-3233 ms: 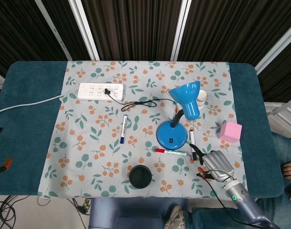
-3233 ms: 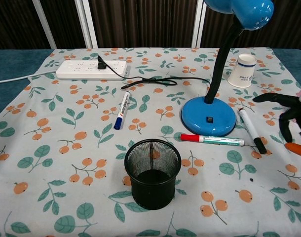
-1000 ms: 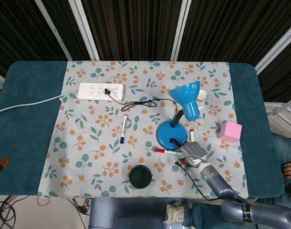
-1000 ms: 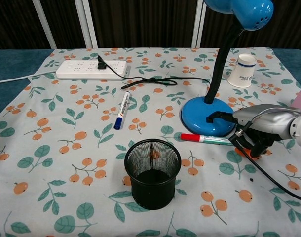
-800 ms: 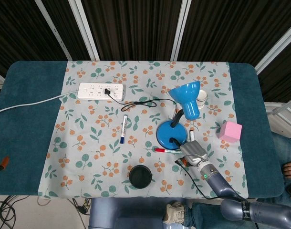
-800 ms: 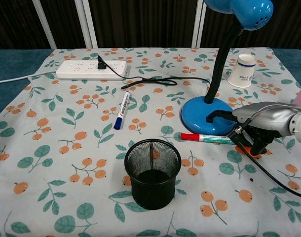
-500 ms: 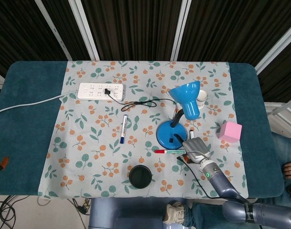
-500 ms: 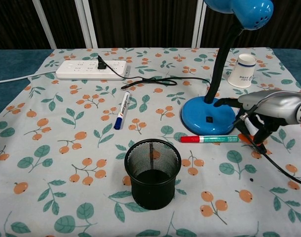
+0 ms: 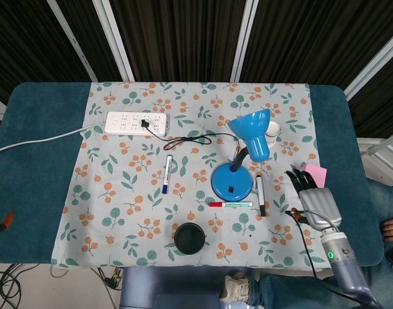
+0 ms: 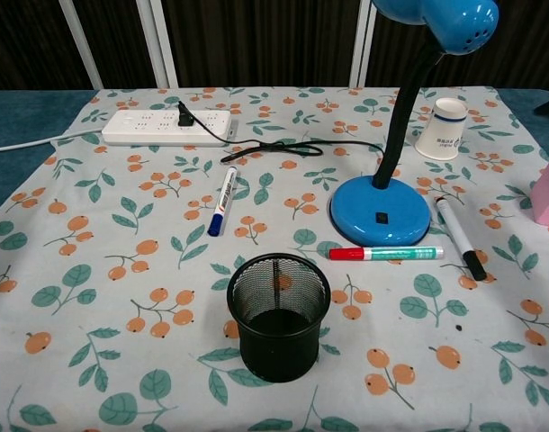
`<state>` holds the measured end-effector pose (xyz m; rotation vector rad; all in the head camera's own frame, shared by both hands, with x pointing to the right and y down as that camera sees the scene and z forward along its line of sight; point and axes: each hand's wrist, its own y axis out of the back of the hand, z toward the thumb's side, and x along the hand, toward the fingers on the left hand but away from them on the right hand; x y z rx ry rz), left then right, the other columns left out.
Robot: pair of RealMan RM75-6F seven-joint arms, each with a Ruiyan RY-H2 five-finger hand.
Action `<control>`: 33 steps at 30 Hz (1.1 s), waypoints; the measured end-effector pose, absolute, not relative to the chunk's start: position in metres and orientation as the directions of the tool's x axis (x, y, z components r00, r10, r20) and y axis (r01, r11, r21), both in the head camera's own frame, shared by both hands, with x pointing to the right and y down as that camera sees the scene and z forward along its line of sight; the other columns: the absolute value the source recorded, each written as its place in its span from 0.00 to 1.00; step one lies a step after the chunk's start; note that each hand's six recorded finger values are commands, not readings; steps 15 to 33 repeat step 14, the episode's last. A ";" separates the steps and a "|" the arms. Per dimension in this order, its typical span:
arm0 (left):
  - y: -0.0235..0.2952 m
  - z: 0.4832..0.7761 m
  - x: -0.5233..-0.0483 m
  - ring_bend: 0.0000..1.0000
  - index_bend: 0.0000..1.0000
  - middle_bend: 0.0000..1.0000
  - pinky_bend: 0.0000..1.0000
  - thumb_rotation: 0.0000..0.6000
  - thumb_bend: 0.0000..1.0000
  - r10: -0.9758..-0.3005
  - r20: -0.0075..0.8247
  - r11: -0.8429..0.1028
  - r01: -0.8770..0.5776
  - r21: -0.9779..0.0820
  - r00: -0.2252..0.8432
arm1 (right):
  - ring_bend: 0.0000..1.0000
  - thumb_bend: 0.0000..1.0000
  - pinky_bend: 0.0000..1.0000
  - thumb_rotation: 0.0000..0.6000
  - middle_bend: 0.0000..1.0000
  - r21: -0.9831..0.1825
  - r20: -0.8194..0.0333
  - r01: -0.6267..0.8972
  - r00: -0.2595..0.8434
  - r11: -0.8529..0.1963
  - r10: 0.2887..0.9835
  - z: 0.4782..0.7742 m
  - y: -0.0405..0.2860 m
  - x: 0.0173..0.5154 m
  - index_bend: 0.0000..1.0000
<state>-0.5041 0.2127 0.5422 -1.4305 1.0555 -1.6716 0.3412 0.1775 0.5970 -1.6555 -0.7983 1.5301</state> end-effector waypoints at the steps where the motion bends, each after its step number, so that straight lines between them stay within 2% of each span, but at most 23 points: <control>1: 0.213 0.542 -0.503 0.00 0.06 0.05 0.08 1.00 0.28 -0.889 0.430 -0.435 -0.003 -0.900 -0.156 | 0.04 0.34 0.00 1.00 0.01 -0.852 -0.523 -0.024 0.080 -0.523 0.848 0.592 0.182 0.350 0.00; 6: 0.214 0.544 -0.499 0.00 0.06 0.05 0.08 1.00 0.28 -0.889 0.434 -0.440 0.007 -0.898 -0.147 | 0.01 0.32 0.00 1.00 0.00 -0.891 -0.452 0.019 0.022 -0.453 0.891 0.574 0.204 0.389 0.00; 11: 0.215 0.548 -0.495 0.00 0.05 0.05 0.08 1.00 0.28 -0.885 0.445 -0.451 0.016 -0.892 -0.139 | 0.01 0.31 0.00 1.00 0.00 -0.917 -0.398 -0.017 -0.015 -0.399 0.917 0.563 0.228 0.426 0.00; 14: 0.216 0.549 -0.494 0.00 0.05 0.05 0.08 1.00 0.28 -0.883 0.450 -0.456 0.019 -0.890 -0.136 | 0.01 0.31 0.00 1.00 0.00 -0.929 -0.369 -0.029 -0.019 -0.370 0.929 0.557 0.230 0.435 0.00; 33: 0.216 0.549 -0.494 0.00 0.05 0.05 0.08 1.00 0.28 -0.883 0.450 -0.456 0.019 -0.890 -0.136 | 0.01 0.31 0.00 1.00 0.00 -0.929 -0.369 -0.029 -0.019 -0.370 0.929 0.557 0.230 0.435 0.00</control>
